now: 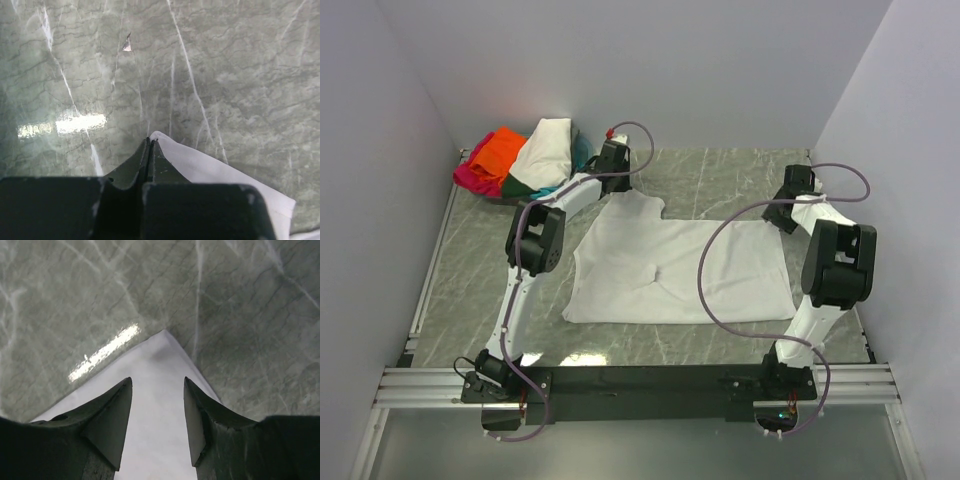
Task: Fold and stack the t-shirts
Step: Fold the tshirt
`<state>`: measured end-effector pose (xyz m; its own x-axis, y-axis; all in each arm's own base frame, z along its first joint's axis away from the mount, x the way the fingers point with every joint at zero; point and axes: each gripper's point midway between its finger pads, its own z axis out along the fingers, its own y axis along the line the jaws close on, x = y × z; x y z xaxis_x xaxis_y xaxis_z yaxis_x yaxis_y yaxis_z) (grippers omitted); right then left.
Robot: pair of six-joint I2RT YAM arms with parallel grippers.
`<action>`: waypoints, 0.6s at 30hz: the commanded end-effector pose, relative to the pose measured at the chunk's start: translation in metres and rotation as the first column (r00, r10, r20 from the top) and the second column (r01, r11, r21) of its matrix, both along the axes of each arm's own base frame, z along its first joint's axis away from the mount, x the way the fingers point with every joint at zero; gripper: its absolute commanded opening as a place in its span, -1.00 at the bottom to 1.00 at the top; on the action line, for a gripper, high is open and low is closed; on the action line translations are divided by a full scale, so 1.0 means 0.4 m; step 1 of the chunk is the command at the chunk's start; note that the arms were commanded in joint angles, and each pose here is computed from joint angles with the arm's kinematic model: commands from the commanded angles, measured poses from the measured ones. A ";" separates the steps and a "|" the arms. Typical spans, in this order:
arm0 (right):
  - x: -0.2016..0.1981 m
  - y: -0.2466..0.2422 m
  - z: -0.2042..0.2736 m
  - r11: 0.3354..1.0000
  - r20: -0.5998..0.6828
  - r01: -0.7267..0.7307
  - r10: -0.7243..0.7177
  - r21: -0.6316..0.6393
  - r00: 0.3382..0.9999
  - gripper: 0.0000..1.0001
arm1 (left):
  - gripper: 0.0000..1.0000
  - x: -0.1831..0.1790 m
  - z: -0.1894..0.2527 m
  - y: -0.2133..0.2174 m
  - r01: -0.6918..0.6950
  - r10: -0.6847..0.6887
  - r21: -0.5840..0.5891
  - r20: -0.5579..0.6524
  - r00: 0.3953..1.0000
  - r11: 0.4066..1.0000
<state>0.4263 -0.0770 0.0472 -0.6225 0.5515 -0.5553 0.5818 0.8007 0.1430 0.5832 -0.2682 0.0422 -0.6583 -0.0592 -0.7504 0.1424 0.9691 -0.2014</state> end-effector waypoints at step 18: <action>0.056 -0.091 -0.026 0.994 -0.024 0.092 -0.093 -0.061 0.995 -0.16 | -0.99 0.001 0.172 -0.020 0.053 -0.047 -0.055 0.111 0.993 0.997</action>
<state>0.4314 -0.1059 0.0210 -0.6167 0.5789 -0.5334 0.6533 0.7545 0.0636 0.5793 -0.2716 0.0634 -0.6438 -0.0624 -0.7626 0.1705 0.9599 -0.2225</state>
